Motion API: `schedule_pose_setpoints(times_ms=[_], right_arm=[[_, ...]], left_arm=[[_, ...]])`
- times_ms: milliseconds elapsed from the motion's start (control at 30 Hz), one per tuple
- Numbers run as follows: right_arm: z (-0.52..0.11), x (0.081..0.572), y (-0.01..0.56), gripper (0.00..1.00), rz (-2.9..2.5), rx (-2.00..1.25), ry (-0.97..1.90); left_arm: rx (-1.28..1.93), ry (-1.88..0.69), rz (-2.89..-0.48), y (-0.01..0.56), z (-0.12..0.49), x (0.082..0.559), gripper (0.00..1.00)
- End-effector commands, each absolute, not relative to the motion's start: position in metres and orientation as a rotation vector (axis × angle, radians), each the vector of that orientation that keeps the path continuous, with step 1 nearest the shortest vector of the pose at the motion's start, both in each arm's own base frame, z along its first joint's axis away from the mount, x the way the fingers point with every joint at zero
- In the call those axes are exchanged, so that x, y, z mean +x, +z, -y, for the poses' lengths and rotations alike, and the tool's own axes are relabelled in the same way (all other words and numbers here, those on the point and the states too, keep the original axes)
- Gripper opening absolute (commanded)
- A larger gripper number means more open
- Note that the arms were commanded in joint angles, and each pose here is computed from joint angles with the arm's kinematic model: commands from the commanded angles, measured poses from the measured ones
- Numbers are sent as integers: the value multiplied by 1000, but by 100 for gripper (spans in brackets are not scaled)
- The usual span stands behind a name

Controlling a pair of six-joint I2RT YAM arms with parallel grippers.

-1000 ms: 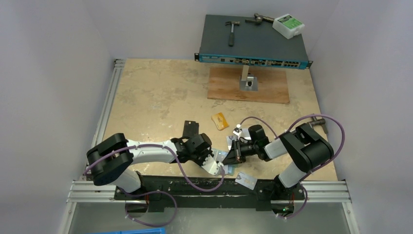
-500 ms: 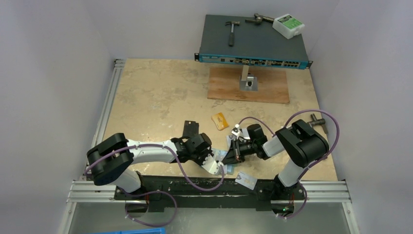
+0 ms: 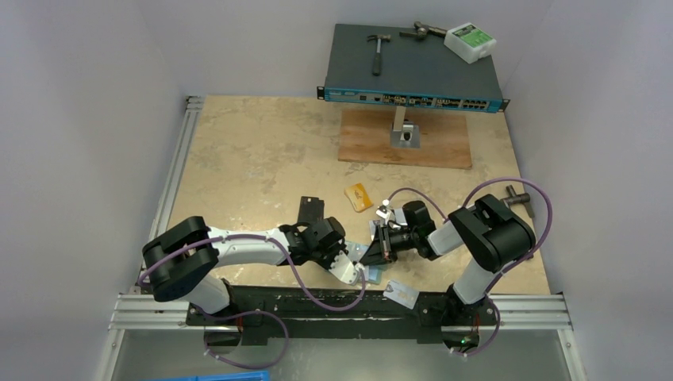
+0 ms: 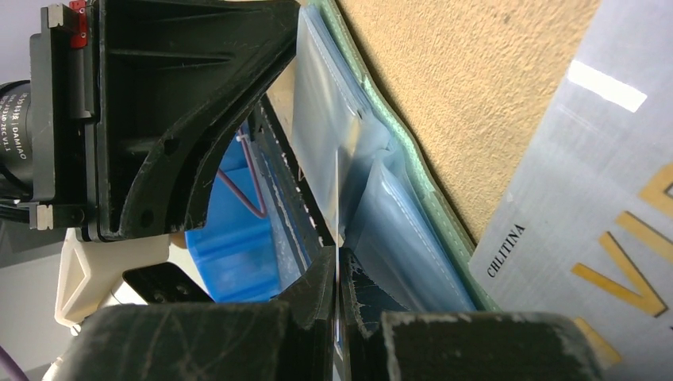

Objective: Put the credit cards into the card holder
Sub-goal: Insert the credit card into the card holder.

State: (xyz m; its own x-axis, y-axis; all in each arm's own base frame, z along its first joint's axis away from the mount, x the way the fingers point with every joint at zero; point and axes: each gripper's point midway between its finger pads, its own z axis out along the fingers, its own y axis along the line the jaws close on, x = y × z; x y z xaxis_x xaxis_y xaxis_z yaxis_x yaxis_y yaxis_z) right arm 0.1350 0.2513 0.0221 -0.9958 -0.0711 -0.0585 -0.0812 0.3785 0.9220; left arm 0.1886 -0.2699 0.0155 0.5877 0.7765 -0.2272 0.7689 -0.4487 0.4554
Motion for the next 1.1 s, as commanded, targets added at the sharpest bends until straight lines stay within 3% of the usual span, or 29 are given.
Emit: schedule_pose_setpoints(times_ms=[0, 1067], right_arm=[[-258, 146, 30, 0, -2526, -194, 1751], [-255, 158, 10, 0, -2564, -87, 1639]], left_arm=[[2392, -14, -1269, -6, 255, 176, 13], [2442, -34, -1290, -12, 248, 169, 6]])
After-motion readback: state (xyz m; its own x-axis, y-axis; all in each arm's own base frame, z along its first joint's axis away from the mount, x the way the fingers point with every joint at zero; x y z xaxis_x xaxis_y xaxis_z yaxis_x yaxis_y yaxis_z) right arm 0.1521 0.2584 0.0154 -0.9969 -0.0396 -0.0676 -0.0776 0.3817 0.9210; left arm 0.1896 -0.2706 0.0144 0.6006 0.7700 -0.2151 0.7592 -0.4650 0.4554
